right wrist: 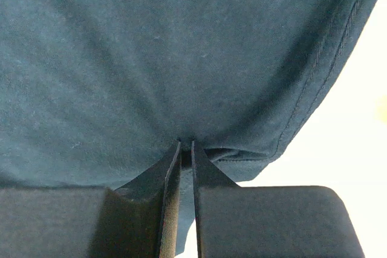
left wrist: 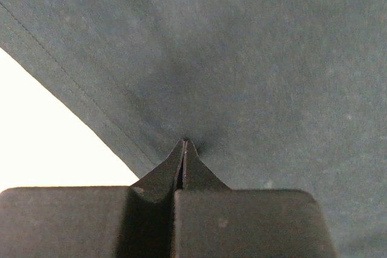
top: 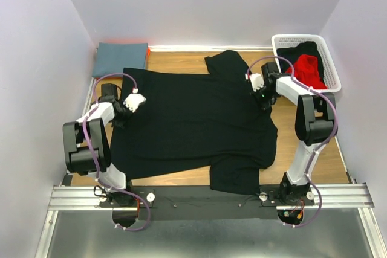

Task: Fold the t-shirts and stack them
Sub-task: Flatten the tshirt out

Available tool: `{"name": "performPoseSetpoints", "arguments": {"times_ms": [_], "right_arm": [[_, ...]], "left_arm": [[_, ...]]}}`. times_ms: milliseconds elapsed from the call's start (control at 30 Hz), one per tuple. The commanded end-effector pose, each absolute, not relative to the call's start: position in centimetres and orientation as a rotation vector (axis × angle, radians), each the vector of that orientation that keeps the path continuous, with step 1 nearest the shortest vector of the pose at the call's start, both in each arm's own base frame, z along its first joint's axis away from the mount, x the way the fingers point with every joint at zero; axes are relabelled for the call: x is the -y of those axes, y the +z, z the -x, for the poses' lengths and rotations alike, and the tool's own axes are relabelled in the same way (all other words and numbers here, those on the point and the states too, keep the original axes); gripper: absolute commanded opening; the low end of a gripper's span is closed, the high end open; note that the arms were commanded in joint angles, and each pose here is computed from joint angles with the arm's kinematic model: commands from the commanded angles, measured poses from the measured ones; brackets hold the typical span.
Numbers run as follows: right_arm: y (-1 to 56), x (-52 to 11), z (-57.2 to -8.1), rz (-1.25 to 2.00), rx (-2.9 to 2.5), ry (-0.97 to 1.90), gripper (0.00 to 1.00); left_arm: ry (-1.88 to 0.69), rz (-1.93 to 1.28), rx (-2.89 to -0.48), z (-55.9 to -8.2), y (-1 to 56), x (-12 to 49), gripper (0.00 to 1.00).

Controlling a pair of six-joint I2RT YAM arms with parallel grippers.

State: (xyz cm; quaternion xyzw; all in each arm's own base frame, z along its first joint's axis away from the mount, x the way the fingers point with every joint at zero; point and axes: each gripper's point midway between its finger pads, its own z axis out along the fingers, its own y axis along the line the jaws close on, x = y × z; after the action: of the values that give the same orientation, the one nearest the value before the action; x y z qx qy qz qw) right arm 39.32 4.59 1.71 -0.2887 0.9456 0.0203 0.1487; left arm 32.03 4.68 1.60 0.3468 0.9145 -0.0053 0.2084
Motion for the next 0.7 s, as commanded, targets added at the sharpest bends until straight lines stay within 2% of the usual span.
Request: {"name": "performPoseSetpoints", "arguments": {"times_ms": [0,233,433,467,500,567,600,667], "right_arm": [[-0.4,-1.7,-34.0,0.908,-2.851,-0.021,0.19],[2.6,-1.9,-33.2,0.931,-2.785,-0.006,0.23],[7.1,-3.6,-37.7,0.856,-2.676,0.063,0.33],[7.7,-4.0,-38.4,0.848,-2.66,0.086,0.35],[8.0,-4.6,-39.1,0.837,-2.658,0.122,0.36],[10.7,-5.3,-42.1,0.772,-2.588,0.132,0.4],[10.3,-5.6,-43.0,0.757,-2.594,0.149,0.42],[12.3,-6.3,-46.1,0.688,-2.533,0.157,0.49]], "left_arm": [[-0.116,-1.047,-2.798,-23.1,-2.5,-4.5,0.0],[-0.031,-1.103,-2.808,-21.1,-0.2,-5.3,0.0],[-0.132,-1.193,-2.774,-21.9,2.6,-4.8,0.0],[-0.107,-1.185,-2.714,-24.1,4.3,-4.9,0.0],[-0.136,-1.17,-2.67,-25.3,5.1,-4.4,0.1],[-0.101,-1.13,-2.565,-29.2,8.1,-4.3,0.16],[-0.128,-1.092,-2.514,-30.6,9.3,-3.7,0.29],[-0.096,-1.026,-2.407,-34.6,12.2,-3.7,0.38]]}}
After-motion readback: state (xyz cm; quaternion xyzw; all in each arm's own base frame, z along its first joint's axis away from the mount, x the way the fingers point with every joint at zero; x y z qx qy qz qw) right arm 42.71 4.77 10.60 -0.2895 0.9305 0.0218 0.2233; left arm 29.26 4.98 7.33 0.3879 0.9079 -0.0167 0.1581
